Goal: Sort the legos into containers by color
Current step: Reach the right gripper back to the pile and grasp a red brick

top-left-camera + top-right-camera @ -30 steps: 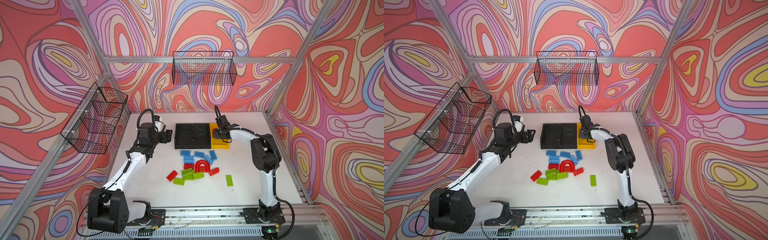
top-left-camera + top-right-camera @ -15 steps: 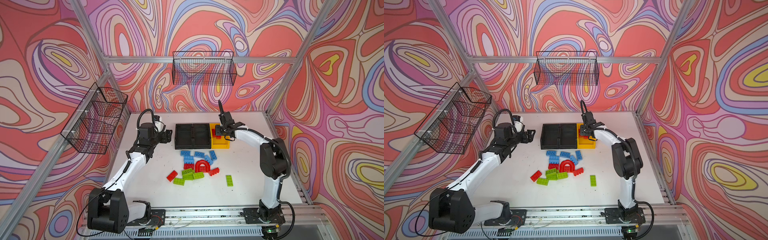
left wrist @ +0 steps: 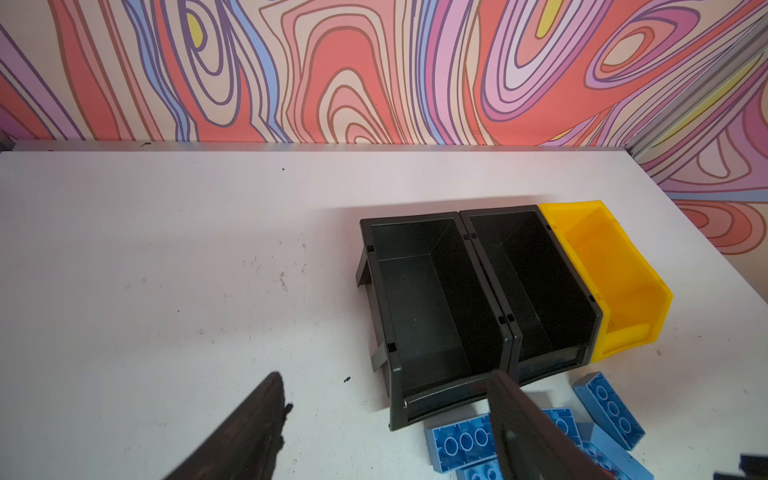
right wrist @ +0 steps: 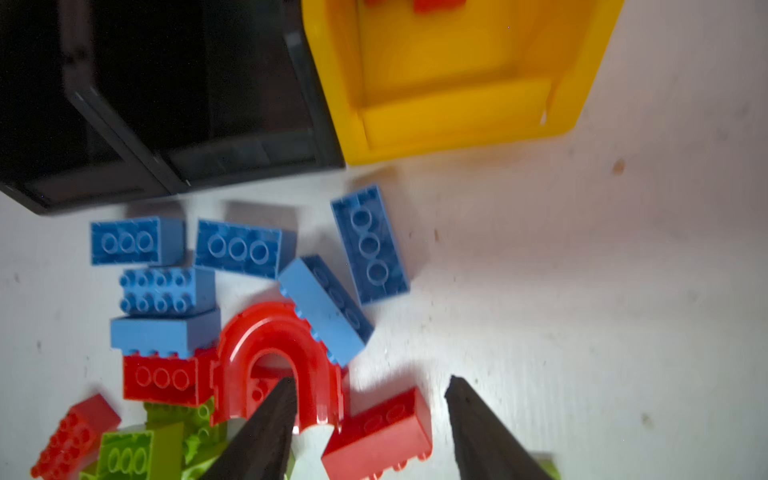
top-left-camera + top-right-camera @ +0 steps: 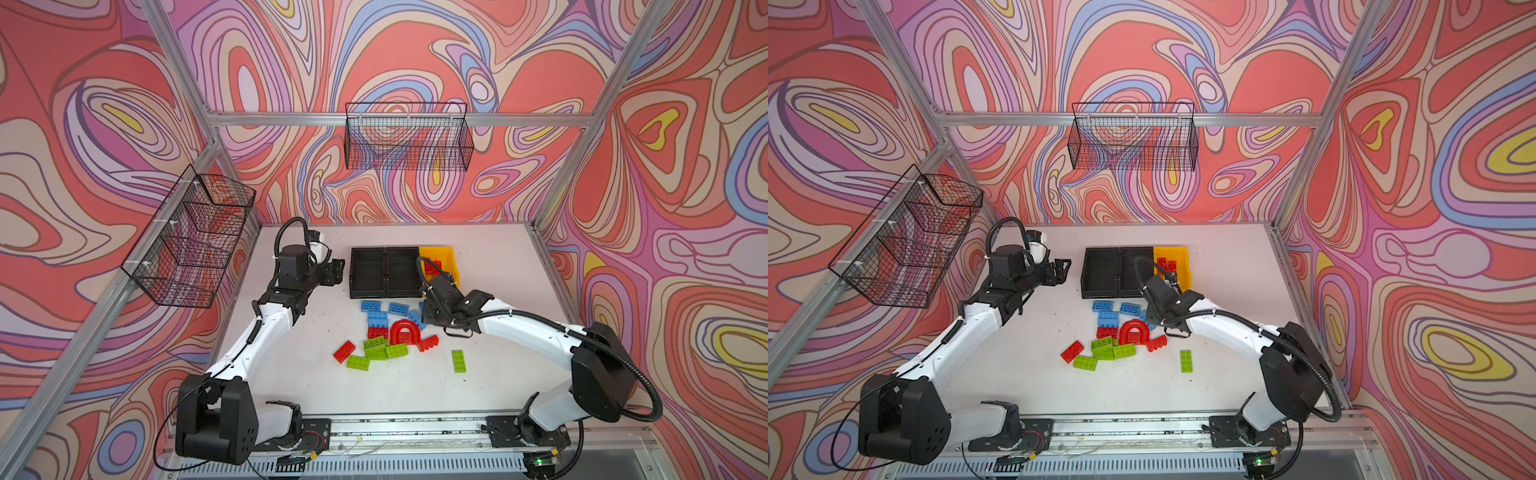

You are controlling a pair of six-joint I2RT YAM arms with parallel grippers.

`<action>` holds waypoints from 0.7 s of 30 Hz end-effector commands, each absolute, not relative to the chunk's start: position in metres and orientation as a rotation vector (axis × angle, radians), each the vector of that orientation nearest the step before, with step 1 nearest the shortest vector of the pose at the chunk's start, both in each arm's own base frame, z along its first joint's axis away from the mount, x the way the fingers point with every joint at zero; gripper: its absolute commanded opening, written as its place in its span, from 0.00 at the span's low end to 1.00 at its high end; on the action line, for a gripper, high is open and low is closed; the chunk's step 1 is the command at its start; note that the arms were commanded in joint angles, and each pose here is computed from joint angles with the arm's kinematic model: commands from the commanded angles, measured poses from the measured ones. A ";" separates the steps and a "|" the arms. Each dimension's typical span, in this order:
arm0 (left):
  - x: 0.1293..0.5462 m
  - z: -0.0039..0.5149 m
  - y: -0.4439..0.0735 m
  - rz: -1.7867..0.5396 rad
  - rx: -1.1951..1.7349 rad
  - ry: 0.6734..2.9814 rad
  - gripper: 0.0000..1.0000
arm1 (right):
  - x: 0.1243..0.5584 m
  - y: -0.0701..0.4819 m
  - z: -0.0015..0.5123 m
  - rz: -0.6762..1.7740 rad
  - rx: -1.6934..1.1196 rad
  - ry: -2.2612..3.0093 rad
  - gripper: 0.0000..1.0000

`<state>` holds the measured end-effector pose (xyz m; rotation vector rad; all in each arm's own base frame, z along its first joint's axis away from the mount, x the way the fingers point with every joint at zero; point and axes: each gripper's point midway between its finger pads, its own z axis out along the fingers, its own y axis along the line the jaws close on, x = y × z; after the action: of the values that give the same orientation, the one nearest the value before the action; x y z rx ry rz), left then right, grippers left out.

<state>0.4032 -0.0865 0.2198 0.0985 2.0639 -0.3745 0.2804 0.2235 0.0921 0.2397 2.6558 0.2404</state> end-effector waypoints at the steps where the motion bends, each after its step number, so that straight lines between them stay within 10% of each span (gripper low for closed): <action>1: 0.407 0.224 -0.086 -0.352 0.109 2.065 0.79 | 0.257 0.226 0.078 0.301 0.483 2.674 0.66; 8: 0.408 0.220 -0.088 -0.368 0.111 2.076 0.79 | 0.243 0.234 0.063 0.390 0.548 2.705 0.79; 21: 0.407 0.223 -0.088 -0.365 0.113 2.068 0.79 | 0.238 0.243 0.032 0.377 0.585 2.792 0.68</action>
<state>0.4052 -0.0864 0.2151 0.0990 2.0763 -0.3707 0.2391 0.2431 0.0374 0.5261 2.7903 0.3723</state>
